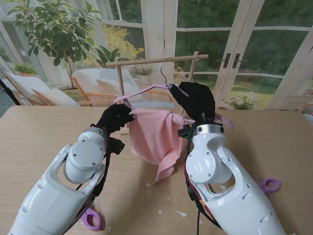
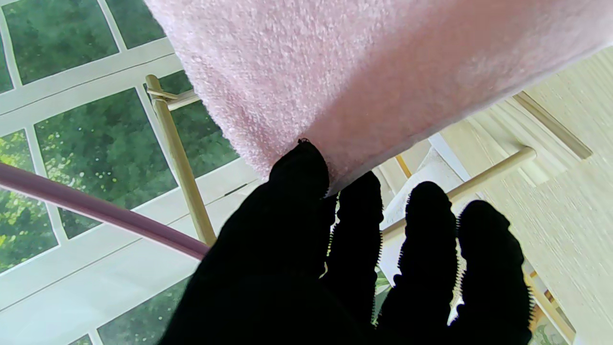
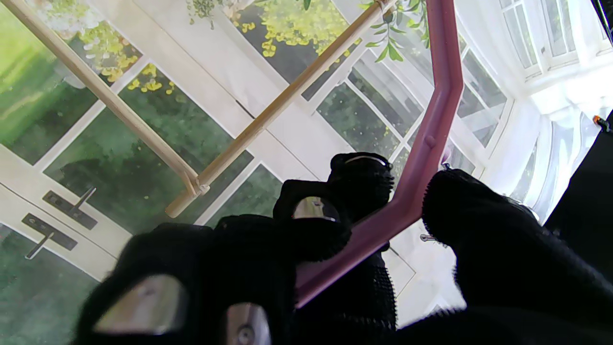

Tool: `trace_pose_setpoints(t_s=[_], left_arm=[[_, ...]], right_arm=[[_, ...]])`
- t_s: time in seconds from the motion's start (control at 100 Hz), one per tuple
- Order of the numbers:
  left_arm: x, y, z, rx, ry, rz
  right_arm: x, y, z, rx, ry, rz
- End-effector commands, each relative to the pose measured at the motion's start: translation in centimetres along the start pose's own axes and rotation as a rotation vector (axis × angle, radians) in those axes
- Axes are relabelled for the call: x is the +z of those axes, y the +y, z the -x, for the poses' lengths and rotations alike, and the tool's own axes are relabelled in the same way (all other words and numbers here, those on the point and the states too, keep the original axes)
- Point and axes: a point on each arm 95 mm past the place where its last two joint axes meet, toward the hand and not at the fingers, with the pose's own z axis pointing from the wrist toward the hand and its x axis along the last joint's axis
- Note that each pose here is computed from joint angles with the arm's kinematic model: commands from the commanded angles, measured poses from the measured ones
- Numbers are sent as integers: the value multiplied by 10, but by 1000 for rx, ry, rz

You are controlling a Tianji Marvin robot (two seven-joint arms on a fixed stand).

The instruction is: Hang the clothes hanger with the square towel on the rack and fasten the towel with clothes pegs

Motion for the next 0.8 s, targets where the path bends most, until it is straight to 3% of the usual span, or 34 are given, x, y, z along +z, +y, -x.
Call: trace_pose_setpoints(t_s=[0.0, 0.2, 0.35, 0.79], left_arm=[[1, -2, 3, 5, -17, 7], [5, -6, 11, 23, -42, 4], [4, -6, 13, 21, -46, 41], [-6, -24, 5, 138, 26, 39]], right_arm=[[-1, 1, -4, 26, 4, -9], [-2, 2, -5, 37, 6, -14], [-2, 0, -5, 38, 8, -23], [-1, 0, 3, -2, -10, -17]])
